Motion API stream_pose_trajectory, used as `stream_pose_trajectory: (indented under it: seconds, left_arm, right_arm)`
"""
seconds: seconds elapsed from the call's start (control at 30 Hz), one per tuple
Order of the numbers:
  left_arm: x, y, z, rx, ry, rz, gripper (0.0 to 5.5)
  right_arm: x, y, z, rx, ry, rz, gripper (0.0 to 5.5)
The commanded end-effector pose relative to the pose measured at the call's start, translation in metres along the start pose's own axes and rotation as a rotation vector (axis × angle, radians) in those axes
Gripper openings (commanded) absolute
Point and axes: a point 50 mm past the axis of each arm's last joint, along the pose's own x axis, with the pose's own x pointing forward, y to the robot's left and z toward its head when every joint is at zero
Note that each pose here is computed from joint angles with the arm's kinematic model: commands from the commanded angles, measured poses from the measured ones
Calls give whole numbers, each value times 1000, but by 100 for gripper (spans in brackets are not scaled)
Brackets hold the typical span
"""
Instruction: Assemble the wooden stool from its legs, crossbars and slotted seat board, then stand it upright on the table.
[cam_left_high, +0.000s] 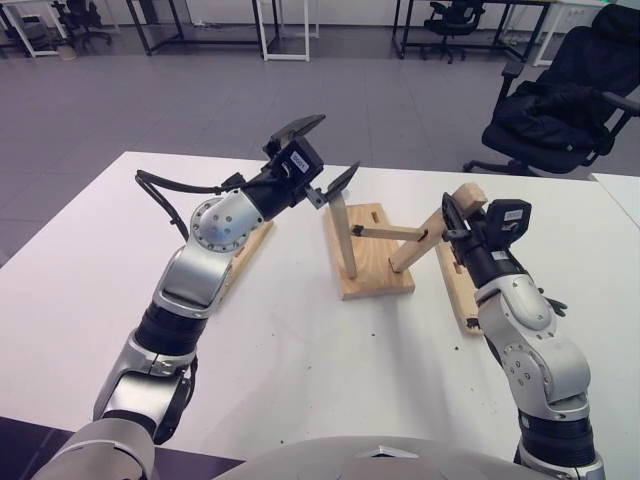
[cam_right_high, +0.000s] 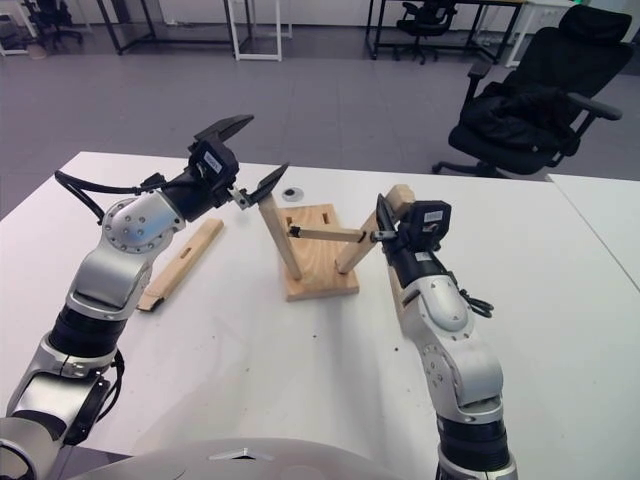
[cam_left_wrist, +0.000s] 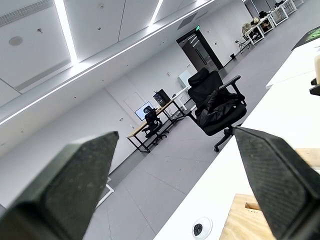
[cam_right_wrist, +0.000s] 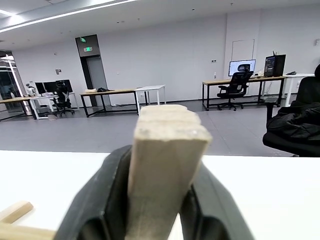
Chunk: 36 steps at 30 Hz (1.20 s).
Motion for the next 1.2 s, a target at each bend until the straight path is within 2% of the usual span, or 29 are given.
stream_pose_trajectory:
  seconds: [0.03, 0.07, 0.17, 0.3, 0.37, 0.4, 0.47, 0.57, 0.63, 0.7, 0.77, 0.83, 0.9, 1.0, 1.13, 1.2]
  left_arm:
    - [-16, -60, -64, -114, 322, -215, 424]
    - [-15, -60, -63, -109, 315, -213, 424]
    - [-12, -61, -57, -91, 283, -226, 424]
    - [-9, -64, -51, -86, 255, -246, 424]
    - [-8, -63, -49, -84, 247, -252, 424]
    - [-7, -63, -50, -82, 246, -254, 424]
    - [-8, -64, -50, -82, 251, -257, 424]
    - [-9, -66, -53, -85, 263, -264, 424]
    - [-10, -67, -54, -88, 267, -266, 424]
    - [-12, -67, -54, -88, 270, -266, 424]
    - [-11, -64, -53, -80, 263, -267, 424]
    - [-7, -62, -53, -70, 256, -268, 424]
    - [-3, -62, -54, -71, 253, -264, 424]
    - [-2, -65, -58, -75, 254, -279, 424]
    - [-3, -66, -62, -73, 260, -285, 424]
    - [-3, -66, -63, -70, 263, -286, 424]
  right_arm:
    - [-1, 5, -30, 22, 161, 85, 113]
    - [1, 8, -27, 35, 140, 103, 113]
    - [8, 13, -20, 73, 106, 142, 202]
    - [19, 14, -1, 214, 12, 155, 275]
    - [16, 13, 5, 221, -12, 169, 317]
    - [15, 9, 11, 190, -28, 170, 337]
    - [17, -7, 30, 82, -76, 146, 337]
    - [31, -43, 81, -203, -166, 121, 337]
    - [39, -47, 113, -406, -198, 231, 337]
    - [53, -30, 135, -614, -156, 495, 337]
    - [75, -11, 140, -782, -38, 646, 337]
    - [81, 15, 130, -894, 43, 796, 337]
    - [80, 29, 104, -1033, 181, 980, 337]
    - [83, 22, 89, -1096, 400, 1175, 337]
    - [107, 32, 84, -1188, 448, 1241, 337]
    - [110, 36, 79, -1166, 491, 1342, 337]
